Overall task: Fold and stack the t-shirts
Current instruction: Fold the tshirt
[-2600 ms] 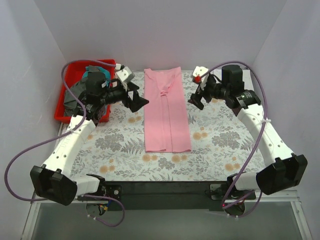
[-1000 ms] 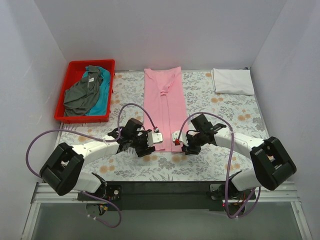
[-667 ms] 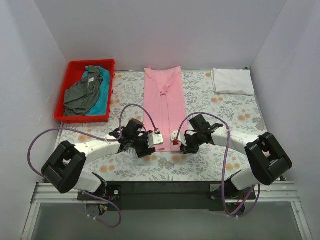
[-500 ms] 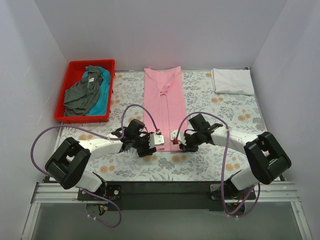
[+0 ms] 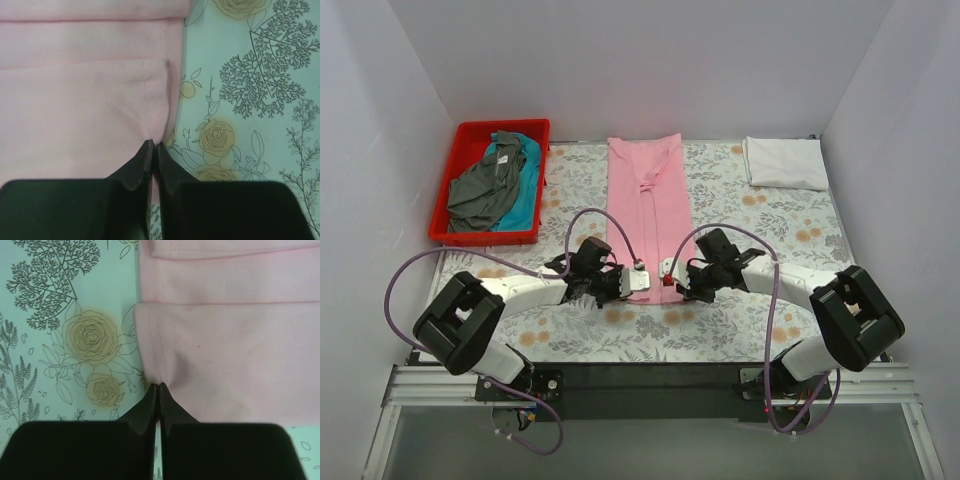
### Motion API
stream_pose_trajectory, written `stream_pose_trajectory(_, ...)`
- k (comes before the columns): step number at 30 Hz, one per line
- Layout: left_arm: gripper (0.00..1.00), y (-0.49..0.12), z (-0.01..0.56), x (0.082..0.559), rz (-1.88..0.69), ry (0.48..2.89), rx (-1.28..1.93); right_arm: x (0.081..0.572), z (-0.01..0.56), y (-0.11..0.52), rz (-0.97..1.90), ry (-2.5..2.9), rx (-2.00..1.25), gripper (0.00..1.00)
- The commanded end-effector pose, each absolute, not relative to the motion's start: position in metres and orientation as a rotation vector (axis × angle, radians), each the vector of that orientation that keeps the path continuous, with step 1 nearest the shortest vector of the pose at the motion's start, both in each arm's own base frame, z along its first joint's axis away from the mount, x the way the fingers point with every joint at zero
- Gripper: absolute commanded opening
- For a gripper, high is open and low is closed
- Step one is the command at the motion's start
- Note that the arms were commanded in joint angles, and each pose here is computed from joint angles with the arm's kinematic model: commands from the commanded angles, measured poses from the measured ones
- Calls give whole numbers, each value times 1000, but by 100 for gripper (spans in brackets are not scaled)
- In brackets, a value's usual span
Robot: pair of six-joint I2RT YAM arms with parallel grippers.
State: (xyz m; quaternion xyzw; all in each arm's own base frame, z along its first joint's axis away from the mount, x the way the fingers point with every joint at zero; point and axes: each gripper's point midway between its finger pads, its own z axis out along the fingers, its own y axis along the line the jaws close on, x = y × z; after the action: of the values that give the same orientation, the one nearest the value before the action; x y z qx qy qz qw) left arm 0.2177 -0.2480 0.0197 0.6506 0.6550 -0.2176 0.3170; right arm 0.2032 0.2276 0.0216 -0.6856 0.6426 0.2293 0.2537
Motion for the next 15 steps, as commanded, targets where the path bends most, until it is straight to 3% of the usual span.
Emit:
stream_pose_trajectory(1, 0, -238, 28, 198, -609, 1771, 1749, 178, 19, 210, 611, 1856, -1869, 1)
stream_pose_trajectory(7, 0, -239, 56, 160, -743, 1738, 1745, 138, 41, 218, 697, 1776, -1882, 1)
stream_pose_trajectory(15, 0, -238, 88, 178, -693, 1705, 1687, 174, 79, 233, 626, 1715, -1811, 1)
